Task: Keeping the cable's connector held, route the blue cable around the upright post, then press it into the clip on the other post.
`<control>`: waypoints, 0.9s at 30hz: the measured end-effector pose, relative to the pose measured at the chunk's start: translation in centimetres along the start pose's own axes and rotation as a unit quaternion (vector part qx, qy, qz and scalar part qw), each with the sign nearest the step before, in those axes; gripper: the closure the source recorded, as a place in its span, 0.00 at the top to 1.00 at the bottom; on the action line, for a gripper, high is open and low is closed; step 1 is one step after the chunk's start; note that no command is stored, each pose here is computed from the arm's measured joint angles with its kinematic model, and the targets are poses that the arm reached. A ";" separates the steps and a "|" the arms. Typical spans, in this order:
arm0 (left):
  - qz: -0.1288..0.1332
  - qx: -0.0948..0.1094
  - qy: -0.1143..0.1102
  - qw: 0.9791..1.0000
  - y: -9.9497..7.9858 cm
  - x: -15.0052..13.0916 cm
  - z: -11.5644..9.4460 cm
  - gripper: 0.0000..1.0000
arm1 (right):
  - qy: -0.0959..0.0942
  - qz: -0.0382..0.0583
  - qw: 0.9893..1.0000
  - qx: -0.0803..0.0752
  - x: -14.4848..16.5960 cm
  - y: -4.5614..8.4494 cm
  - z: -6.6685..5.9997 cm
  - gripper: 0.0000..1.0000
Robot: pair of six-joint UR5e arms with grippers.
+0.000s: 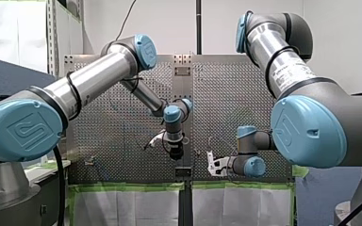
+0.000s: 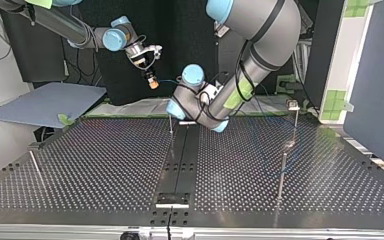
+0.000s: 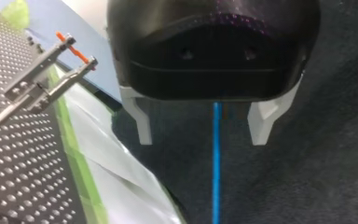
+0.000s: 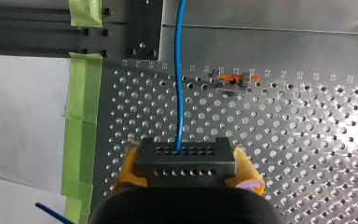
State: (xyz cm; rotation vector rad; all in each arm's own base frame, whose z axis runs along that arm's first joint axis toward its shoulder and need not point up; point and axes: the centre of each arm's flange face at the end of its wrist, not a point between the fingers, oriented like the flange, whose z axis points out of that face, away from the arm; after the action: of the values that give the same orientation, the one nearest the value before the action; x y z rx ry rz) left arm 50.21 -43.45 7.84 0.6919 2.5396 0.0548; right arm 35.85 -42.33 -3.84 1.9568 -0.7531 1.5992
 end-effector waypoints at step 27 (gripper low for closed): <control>-0.046 0.039 -0.044 0.997 -1.4 -2.8 2.6 1.00 | 0.001 0.000 1.000 0.000 0.0 0.0 0.0 0.00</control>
State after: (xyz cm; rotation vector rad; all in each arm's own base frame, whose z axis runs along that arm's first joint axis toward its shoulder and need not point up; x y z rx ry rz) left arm 52.91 -46.29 6.59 0.5918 2.4956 -0.1039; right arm 35.87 -42.37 -3.81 1.9550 -0.7518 1.6001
